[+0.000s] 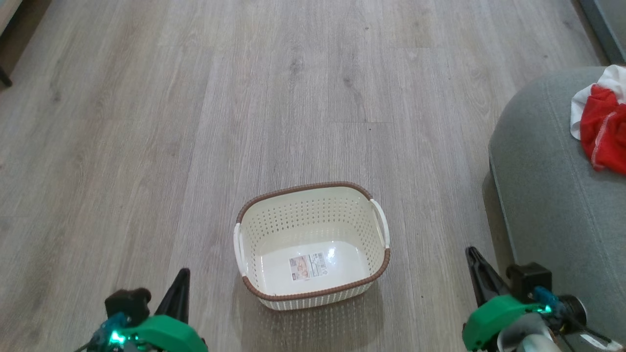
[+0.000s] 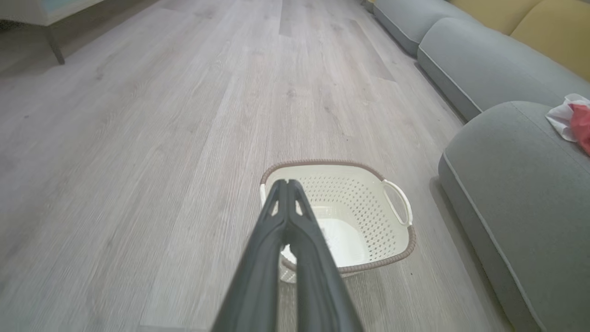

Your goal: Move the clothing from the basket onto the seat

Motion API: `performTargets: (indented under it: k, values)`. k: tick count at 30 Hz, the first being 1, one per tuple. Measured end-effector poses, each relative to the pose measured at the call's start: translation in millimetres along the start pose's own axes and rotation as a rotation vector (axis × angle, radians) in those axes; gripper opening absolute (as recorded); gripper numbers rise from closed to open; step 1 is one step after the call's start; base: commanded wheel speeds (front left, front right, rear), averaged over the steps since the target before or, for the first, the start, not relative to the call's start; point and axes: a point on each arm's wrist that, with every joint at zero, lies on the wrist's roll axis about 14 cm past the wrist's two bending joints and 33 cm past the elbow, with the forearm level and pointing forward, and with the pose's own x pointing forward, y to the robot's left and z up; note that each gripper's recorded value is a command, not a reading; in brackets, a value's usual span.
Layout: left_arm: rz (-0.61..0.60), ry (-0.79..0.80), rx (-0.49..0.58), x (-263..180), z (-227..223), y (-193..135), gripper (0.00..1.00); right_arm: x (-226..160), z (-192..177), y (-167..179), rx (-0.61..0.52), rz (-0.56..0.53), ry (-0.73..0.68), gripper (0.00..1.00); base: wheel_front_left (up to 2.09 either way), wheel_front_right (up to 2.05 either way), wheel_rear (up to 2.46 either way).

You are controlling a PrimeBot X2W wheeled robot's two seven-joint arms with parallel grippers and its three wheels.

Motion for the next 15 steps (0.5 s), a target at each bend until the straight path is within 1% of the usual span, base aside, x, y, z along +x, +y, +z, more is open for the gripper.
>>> performTargets:
  k: [15]
  values:
    - [0.03,-0.001,-0.145,2.7,3.5,3.7,0.0,0.6,5.6,-10.1,0.17,-0.051,-0.011,0.0,0.0,0.0,0.0]
